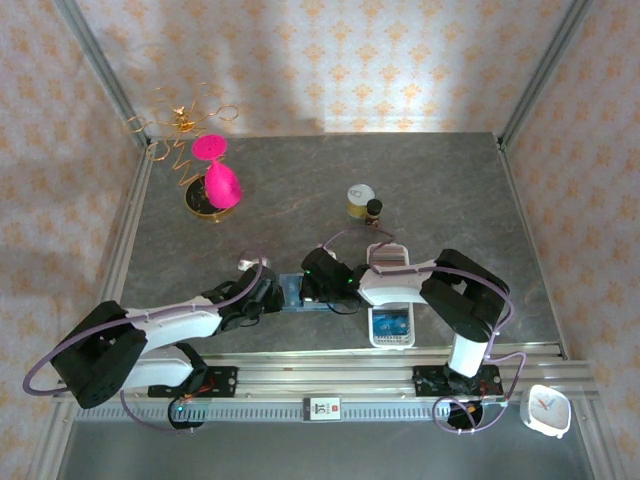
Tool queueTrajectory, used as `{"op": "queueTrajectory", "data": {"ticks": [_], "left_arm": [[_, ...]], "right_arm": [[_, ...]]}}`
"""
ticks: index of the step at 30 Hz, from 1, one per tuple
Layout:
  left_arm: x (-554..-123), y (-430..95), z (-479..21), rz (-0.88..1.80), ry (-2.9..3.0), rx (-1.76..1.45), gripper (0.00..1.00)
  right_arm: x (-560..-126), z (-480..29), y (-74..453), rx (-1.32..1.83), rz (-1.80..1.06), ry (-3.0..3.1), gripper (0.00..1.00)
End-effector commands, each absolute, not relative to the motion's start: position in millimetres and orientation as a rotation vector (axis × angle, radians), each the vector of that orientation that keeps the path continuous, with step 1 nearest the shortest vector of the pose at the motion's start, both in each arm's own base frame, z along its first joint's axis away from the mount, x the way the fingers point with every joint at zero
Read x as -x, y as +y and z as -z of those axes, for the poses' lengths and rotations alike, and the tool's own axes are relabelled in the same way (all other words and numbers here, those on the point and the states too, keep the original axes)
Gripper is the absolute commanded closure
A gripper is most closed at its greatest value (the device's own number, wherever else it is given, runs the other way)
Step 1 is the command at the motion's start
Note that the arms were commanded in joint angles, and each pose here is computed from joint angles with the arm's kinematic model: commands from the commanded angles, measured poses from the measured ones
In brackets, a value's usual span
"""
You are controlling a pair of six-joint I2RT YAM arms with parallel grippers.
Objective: Put the credit cards into the card holder
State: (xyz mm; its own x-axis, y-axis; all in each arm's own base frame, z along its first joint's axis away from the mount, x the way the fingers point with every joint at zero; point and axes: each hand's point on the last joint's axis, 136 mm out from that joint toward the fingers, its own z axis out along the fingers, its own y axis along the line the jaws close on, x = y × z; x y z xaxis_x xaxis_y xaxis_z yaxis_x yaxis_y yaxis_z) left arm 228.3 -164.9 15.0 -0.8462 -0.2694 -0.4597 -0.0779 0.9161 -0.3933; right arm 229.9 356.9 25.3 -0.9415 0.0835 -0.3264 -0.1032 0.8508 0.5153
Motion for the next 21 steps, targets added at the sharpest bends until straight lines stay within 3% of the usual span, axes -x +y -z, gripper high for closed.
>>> {"op": "queueTrajectory", "data": {"ticks": [1,9,17,21], "left_arm": [[-207.9,-166.3,1.9,0.542,2.637,0.251,0.72],[-213.4,-169.2,-8.7,0.593,2.578,0.263,0.65],[-216.2,-169.5,-15.1,0.661,2.529,0.340,0.63],[-217.1,-157.5,-13.7,0.602,2.520,0.395,0.67]], "right_arm": [[-223.4,-14.9,355.2,0.015,-0.740,2.714,1.00],[-222.7,-13.7,352.9,0.003,-0.734,2.718,1.00],[-220.9,-13.9,354.1,0.007,-0.757,2.716,1.00],[-220.5,-12.3,350.7,-0.002,-0.744,2.718,1.00]]}}
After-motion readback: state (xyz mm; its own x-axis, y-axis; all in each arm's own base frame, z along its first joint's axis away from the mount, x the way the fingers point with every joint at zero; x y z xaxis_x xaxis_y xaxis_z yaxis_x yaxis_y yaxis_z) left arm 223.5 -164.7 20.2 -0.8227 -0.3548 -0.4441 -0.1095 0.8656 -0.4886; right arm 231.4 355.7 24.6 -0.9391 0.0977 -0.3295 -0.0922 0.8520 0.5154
